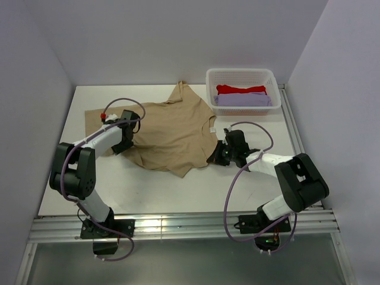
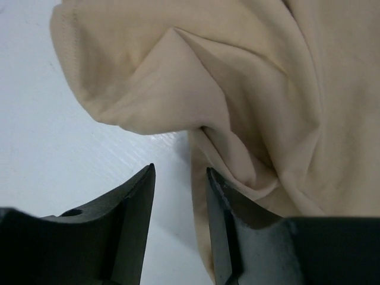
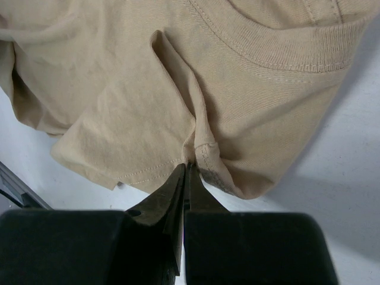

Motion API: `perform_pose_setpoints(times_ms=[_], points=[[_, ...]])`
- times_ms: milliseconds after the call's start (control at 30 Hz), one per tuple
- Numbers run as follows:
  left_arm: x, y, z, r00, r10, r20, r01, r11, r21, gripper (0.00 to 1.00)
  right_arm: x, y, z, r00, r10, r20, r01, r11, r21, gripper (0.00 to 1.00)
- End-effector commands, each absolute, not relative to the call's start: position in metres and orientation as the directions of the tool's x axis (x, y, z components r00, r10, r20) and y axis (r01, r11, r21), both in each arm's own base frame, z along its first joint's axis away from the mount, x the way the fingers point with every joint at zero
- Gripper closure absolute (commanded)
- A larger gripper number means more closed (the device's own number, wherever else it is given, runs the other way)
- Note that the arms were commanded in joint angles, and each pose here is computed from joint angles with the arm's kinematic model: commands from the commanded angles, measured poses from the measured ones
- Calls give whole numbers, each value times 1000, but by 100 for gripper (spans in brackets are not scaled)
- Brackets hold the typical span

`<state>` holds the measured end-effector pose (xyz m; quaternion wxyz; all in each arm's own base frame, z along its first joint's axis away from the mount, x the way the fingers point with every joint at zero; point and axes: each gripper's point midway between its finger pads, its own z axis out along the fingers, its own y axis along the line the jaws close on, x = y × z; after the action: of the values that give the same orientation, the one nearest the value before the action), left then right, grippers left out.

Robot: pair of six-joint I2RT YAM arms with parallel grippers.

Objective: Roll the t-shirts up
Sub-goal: Flatten the tshirt

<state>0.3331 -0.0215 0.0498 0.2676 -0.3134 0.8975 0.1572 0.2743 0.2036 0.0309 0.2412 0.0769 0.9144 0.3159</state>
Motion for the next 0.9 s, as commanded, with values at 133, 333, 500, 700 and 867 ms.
perform_pose_setpoints(times_ms=[133,333,500,700,867], points=[[340,-3,66,-619,-475,-626,-674,730,113,56,282,210,37,-861,282,-422,-48,783,620,100],[352,13,63,-597,-488,-638,-698,708,112,60,282,211,36,-866,280,-415,-48,780,624,100],[365,17,59,-598,-474,-647,-701,701,134,68,282,210,35,-864,280,-419,-45,785,617,100],[376,11,50,-614,-471,-633,-681,722,124,66,282,210,35,-865,277,-418,-47,785,617,100],[371,10,49,-617,-470,-631,-675,729,117,65,282,210,34,-866,277,-417,-45,787,616,100]])
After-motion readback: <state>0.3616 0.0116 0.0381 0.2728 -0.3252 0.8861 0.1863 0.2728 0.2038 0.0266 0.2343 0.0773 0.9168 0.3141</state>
